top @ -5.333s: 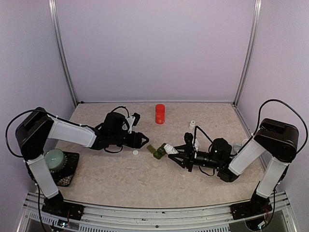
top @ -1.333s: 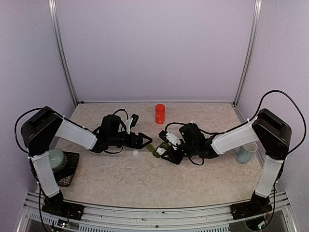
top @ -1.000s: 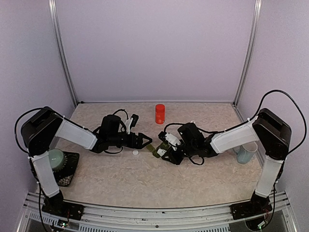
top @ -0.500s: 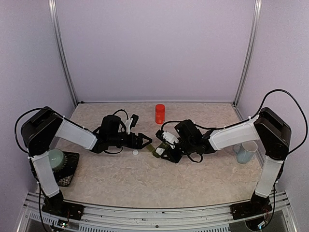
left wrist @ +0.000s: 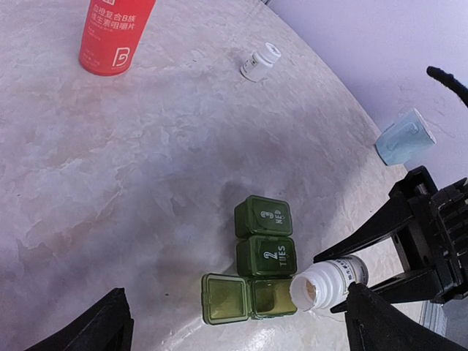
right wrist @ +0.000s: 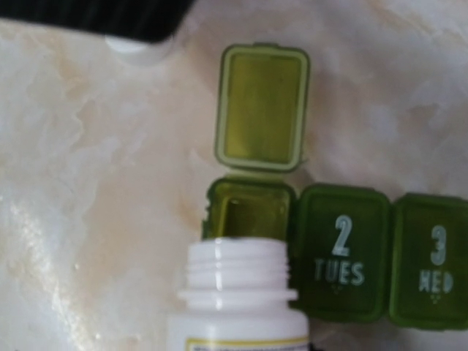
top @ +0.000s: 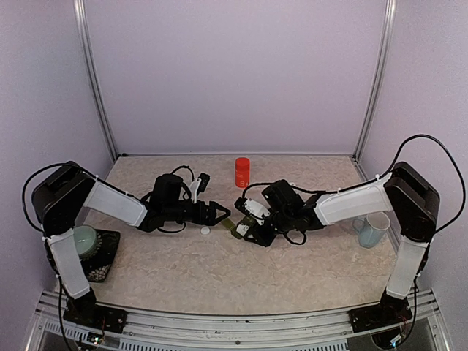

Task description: Sort the pills into containers

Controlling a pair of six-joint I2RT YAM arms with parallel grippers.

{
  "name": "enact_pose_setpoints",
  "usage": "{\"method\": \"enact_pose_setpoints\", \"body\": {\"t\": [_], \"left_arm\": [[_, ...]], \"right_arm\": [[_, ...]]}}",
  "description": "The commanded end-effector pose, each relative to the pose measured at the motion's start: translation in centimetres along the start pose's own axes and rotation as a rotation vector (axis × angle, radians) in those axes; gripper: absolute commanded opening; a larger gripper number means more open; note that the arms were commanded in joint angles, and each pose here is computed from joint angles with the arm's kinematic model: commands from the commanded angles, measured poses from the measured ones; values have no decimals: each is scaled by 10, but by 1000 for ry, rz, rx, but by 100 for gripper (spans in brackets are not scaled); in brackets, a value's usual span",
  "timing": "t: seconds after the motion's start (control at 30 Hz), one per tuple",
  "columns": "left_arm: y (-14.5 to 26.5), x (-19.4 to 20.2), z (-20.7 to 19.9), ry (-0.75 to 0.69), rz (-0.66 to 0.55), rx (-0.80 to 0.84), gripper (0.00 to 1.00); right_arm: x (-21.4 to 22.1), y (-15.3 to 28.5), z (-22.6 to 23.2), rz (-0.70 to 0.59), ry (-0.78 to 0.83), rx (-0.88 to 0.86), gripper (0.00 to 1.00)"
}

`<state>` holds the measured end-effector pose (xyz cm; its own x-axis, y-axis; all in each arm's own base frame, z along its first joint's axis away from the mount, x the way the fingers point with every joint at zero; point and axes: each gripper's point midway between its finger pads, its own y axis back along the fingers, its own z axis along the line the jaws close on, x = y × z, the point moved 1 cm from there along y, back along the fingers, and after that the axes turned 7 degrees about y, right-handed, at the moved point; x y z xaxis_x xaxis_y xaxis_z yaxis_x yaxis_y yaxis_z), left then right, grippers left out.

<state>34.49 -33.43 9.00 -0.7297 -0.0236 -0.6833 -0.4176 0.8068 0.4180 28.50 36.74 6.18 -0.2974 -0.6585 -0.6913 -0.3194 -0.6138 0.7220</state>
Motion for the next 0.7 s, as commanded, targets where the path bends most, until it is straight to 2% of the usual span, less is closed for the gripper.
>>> {"method": "enact_pose_setpoints", "body": {"t": [0.0,0.67], "left_arm": [[4,-6,-2,-10,-22,11,99],[3,-6,-1,-12,-21,7,99]], "right_arm": [[-3,-3,3,18,19,0,10],[-3,-5,2,83,28,-5,10]]}}
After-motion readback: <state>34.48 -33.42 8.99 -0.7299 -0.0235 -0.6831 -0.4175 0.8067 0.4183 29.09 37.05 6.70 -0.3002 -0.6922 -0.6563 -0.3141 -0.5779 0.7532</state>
